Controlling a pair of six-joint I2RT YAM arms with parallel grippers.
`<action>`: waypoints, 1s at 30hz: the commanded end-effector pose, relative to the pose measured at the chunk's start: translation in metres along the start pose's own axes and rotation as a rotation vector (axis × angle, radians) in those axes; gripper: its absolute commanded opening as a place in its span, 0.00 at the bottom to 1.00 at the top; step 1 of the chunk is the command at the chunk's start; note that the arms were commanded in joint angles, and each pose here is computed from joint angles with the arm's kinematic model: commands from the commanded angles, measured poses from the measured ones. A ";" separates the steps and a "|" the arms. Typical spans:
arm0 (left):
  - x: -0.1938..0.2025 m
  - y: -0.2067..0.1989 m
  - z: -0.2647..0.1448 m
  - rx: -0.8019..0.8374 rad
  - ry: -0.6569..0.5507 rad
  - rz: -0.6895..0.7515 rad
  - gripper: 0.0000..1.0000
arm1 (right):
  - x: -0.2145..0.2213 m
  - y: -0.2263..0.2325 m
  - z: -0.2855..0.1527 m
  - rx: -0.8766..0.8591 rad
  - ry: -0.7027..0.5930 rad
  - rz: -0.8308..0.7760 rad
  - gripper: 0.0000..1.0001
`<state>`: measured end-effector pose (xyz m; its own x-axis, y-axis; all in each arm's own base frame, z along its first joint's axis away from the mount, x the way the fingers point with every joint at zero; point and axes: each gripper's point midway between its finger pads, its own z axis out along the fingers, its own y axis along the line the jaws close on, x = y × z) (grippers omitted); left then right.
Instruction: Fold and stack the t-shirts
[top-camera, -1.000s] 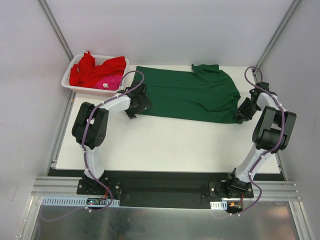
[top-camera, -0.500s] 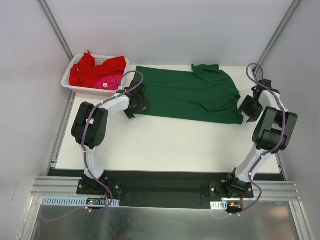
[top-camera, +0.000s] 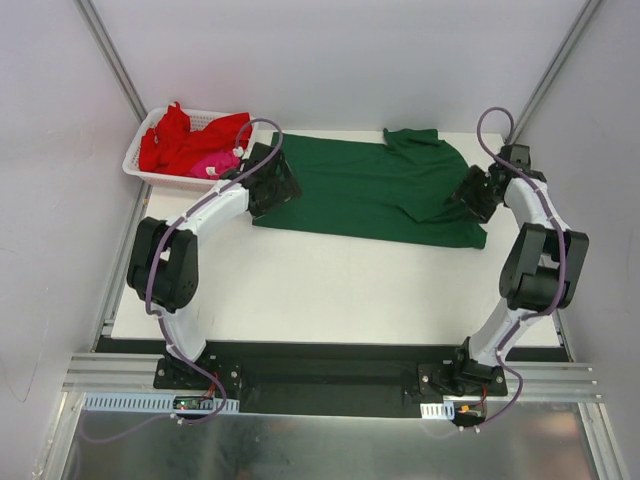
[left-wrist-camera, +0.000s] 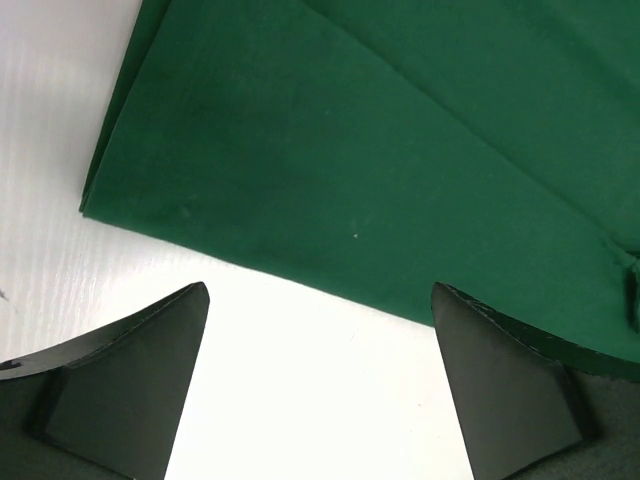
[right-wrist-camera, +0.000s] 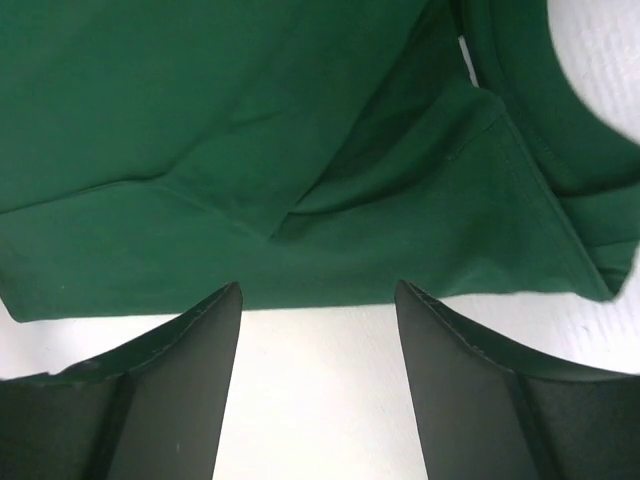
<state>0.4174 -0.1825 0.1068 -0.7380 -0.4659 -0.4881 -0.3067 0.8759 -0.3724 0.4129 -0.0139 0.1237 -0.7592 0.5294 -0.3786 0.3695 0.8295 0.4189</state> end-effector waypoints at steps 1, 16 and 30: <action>-0.015 -0.009 0.001 0.015 -0.015 0.004 0.94 | 0.013 -0.014 0.043 -0.001 0.082 0.119 0.66; -0.007 0.005 0.022 -0.039 0.012 -0.006 0.94 | 0.015 -0.085 0.055 0.232 0.136 0.047 0.66; -0.014 -0.009 0.017 0.011 0.016 0.025 0.94 | -0.015 -0.014 -0.016 0.065 -0.004 -0.022 0.71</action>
<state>0.4328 -0.1828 0.0878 -0.7561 -0.4520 -0.4733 -0.3125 0.8848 -0.3458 0.3989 -0.0651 0.0451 -0.7967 0.5537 -0.2423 0.4984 0.8286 0.2549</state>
